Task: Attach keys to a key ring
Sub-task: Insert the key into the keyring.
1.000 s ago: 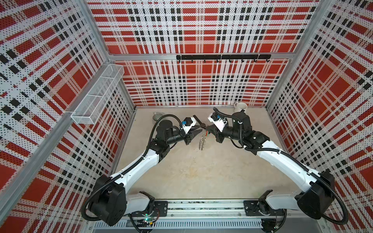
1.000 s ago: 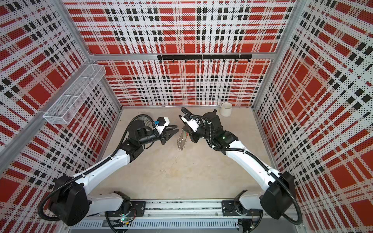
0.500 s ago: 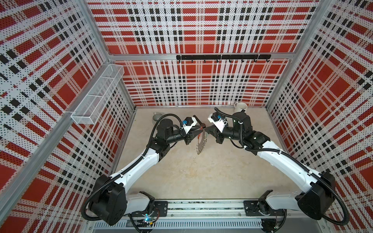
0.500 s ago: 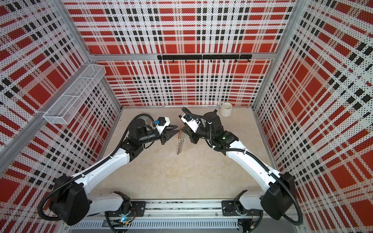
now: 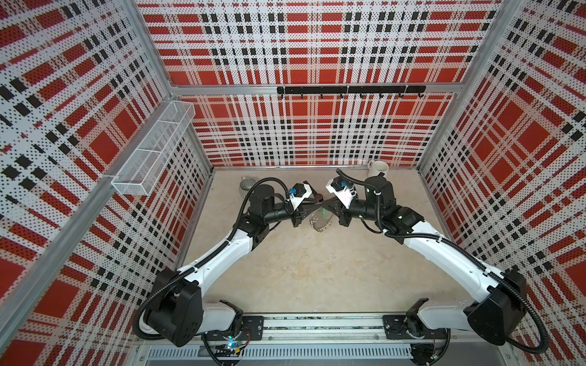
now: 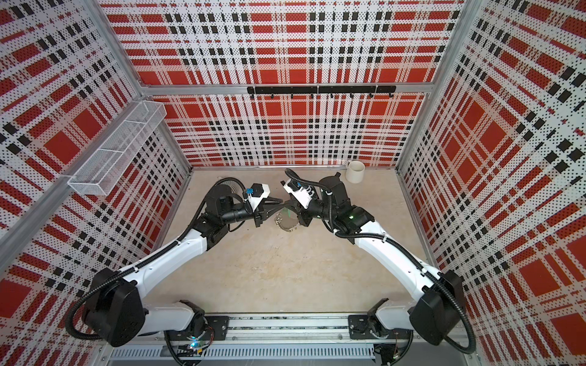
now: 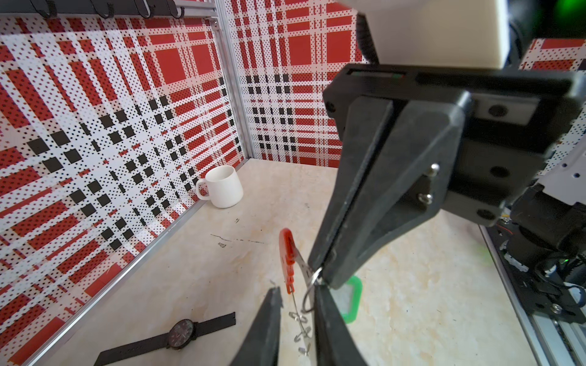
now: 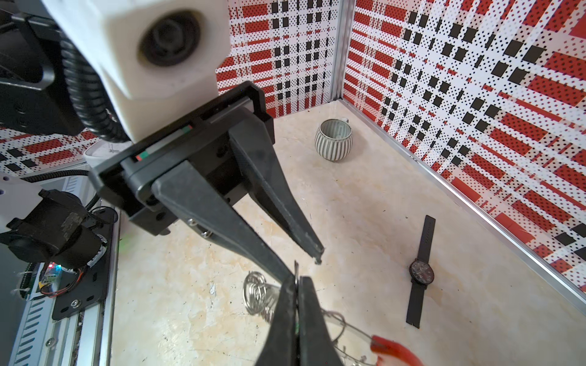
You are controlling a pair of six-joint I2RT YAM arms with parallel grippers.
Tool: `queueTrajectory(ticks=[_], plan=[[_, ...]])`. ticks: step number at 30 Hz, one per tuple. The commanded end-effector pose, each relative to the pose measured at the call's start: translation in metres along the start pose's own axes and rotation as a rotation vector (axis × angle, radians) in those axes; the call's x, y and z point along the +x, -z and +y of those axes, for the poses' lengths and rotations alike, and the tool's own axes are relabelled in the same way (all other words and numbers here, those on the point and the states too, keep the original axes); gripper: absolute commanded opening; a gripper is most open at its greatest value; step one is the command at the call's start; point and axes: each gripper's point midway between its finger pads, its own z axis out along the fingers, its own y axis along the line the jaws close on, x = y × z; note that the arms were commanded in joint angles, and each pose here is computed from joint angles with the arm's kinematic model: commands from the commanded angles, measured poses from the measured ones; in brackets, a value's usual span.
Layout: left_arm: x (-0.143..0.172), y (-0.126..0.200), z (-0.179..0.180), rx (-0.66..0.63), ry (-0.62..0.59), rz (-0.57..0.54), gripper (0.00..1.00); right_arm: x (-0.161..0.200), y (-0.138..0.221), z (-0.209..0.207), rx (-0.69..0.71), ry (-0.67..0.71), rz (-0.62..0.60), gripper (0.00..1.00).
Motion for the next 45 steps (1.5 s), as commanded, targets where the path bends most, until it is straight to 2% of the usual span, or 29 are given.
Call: queueTrajectory(ticks=[1, 9, 20, 26, 33, 36, 39, 45], plan=[[-0.007, -0.004, -0.007, 0.054, -0.010, -0.008, 0.18, -0.029, 0.004, 0.006, -0.029, 0.046, -0.075, 0.00], [-0.012, -0.002, -0.009, 0.062, -0.033, -0.020, 0.00, -0.025, 0.000, 0.006, -0.036, 0.039, -0.064, 0.00], [-0.017, 0.003, -0.019, 0.074, -0.026, -0.068, 0.00, -0.025, 0.001, 0.003, -0.014, 0.032, -0.064, 0.00], [-0.028, 0.009, -0.019, 0.043, -0.016, -0.132, 0.00, -0.029, 0.006, -0.001, 0.028, 0.024, -0.091, 0.00], [-0.031, 0.011, -0.011, -0.019, 0.080, -0.179, 0.00, -0.036, 0.013, -0.005, 0.064, 0.011, -0.133, 0.03], [-0.030, 0.010, -0.012, -0.036, 0.100, -0.189, 0.00, -0.040, 0.017, -0.005, 0.074, 0.001, -0.153, 0.13], [-0.030, 0.010, -0.014, -0.048, 0.108, -0.213, 0.00, -0.045, 0.022, -0.007, 0.096, -0.011, -0.170, 0.28], [-0.036, 0.021, -0.019, -0.073, 0.110, -0.312, 0.00, -0.055, 0.039, -0.010, 0.114, -0.053, -0.218, 0.41]])
